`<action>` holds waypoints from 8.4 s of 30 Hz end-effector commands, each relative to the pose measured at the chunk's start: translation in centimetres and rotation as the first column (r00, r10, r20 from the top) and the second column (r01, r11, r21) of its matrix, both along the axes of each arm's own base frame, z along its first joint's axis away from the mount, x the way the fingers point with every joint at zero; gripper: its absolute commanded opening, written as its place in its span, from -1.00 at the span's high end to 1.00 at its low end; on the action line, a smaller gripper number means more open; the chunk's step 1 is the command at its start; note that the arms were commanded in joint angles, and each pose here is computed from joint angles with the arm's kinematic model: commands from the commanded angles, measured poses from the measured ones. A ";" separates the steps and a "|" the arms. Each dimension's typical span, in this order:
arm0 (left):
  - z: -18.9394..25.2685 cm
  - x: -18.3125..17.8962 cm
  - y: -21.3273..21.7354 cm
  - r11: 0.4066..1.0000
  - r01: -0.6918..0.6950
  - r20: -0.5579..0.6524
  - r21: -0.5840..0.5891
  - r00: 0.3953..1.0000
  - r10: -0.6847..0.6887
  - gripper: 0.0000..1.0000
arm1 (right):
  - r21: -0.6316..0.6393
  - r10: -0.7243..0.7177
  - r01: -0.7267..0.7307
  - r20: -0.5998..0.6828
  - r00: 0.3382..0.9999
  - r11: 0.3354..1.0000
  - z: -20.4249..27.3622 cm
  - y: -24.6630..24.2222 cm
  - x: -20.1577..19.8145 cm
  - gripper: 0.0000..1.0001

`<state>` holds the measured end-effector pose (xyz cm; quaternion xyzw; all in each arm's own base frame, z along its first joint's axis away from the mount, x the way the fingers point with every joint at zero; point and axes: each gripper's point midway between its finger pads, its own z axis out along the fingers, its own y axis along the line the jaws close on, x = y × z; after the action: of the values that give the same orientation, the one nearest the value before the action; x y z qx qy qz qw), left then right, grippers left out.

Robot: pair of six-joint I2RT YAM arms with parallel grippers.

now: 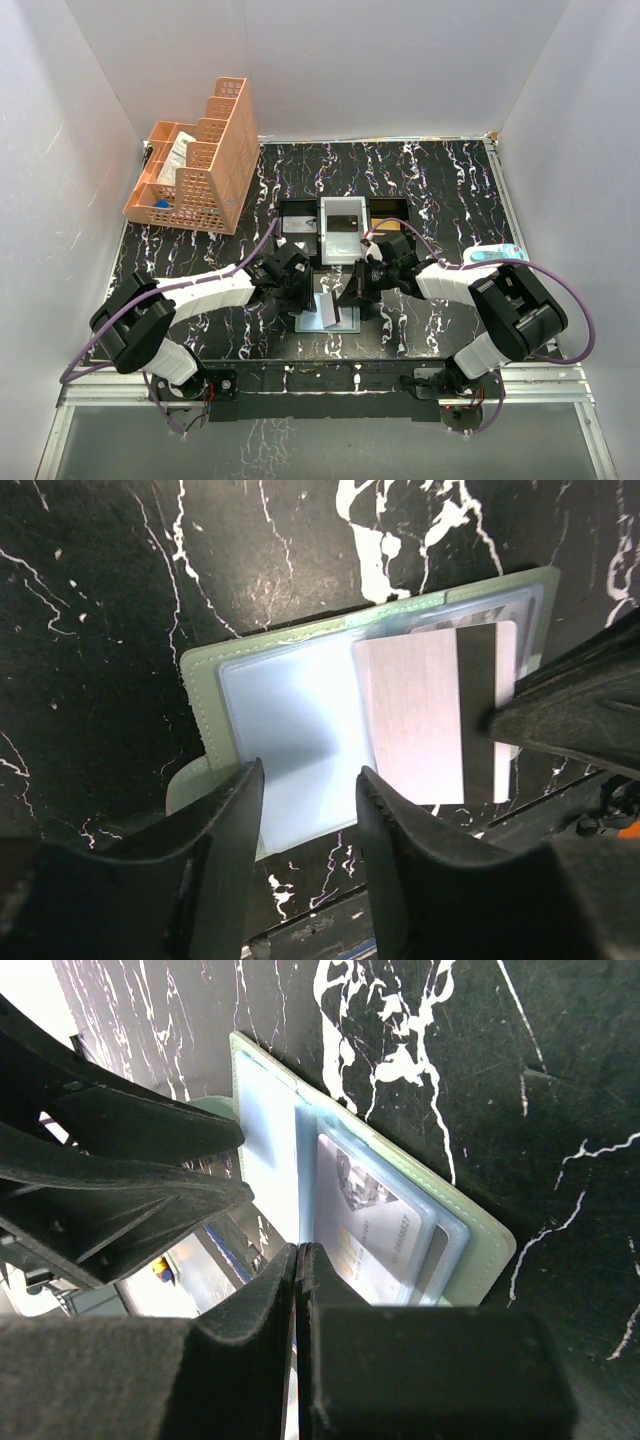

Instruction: Take the credit cards out of the card holder

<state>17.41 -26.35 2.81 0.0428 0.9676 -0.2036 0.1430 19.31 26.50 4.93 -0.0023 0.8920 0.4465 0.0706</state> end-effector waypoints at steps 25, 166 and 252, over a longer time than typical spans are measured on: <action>-3.9 -1.7 0.2 1.000 0.015 -0.064 -0.003 0.998 -0.015 0.85 | 0.044 -0.180 0.179 0.010 0.984 0.983 1.0 1.0 0.8 0.58; 10.9 6.3 19.2 0.886 -0.429 0.465 0.175 0.830 0.310 -0.97 | -0.909 0.904 0.089 0.388 -0.180 0.408 2.1 11.0 25.0 0.34; 7.5 2.5 -2.0 0.911 0.108 0.236 -0.398 0.972 -0.012 -0.51 | -0.239 -0.166 0.268 0.376 0.912 0.933 2.3 -1.3 1.8 0.38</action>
<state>18.74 -27.00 9.73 0.0632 0.8889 -0.3901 0.2317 19.72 24.93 6.62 0.0061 0.9196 0.3014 0.2518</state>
